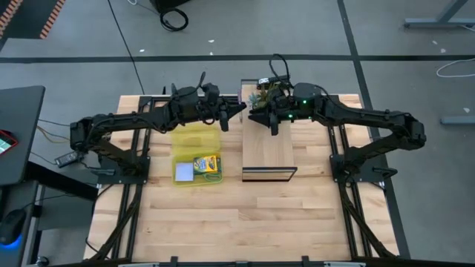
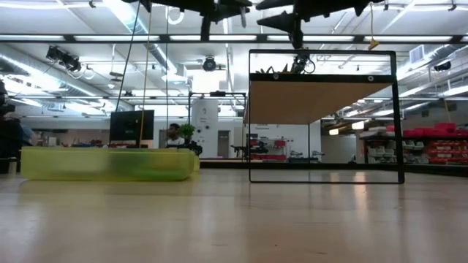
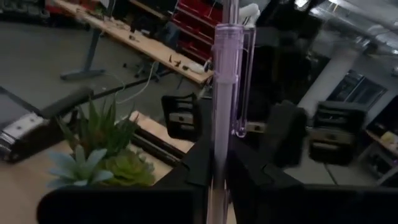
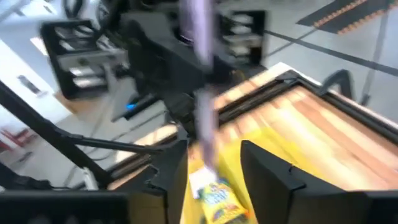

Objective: Pack school essentials
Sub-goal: Put the pink pen into the yellow supply box

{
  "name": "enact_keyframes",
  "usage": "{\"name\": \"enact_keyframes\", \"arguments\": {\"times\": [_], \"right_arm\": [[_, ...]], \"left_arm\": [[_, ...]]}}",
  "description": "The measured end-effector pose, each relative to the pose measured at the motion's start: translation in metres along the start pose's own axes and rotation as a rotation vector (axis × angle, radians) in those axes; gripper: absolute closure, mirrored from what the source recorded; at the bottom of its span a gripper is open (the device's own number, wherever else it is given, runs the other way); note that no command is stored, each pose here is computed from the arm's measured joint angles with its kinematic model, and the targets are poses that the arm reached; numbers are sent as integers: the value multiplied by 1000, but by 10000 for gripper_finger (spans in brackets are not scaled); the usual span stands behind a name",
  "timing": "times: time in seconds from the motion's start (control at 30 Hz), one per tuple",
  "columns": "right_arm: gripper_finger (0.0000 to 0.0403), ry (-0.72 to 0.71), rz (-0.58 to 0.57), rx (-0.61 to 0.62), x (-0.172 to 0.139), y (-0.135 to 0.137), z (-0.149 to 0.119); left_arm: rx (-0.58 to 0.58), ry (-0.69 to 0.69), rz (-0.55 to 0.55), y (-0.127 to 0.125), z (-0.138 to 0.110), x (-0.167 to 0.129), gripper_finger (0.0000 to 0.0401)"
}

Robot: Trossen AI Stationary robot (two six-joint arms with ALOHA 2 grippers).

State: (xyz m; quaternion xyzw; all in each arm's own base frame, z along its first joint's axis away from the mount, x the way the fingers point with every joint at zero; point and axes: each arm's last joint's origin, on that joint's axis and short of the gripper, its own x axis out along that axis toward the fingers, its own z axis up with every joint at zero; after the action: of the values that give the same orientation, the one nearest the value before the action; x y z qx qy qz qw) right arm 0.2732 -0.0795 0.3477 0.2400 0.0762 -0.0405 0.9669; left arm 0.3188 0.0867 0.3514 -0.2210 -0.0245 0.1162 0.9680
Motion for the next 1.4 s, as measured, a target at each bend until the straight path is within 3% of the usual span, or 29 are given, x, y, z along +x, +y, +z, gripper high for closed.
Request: {"name": "enact_keyframes", "arguments": {"times": [0.17,0.3,0.57,1.0,1.4], "right_arm": [[226,27,-67,-37,-23,-6,6],[222,36,-121,-70,-45,-10,11],[221,-82,-182,-115,-92,-8,28],[223,-234,-158,-178,-147,4,42],[224,-319,-163,-232,-174,18,42]], "left_arm": [[29,88,25,-2,2,-14,361],[25,234,42,-5,-6,-27,354],[35,479,53,-17,-26,-47,360],[145,818,68,-29,-60,-67,357],[201,988,54,-29,-124,-83,359]]}}
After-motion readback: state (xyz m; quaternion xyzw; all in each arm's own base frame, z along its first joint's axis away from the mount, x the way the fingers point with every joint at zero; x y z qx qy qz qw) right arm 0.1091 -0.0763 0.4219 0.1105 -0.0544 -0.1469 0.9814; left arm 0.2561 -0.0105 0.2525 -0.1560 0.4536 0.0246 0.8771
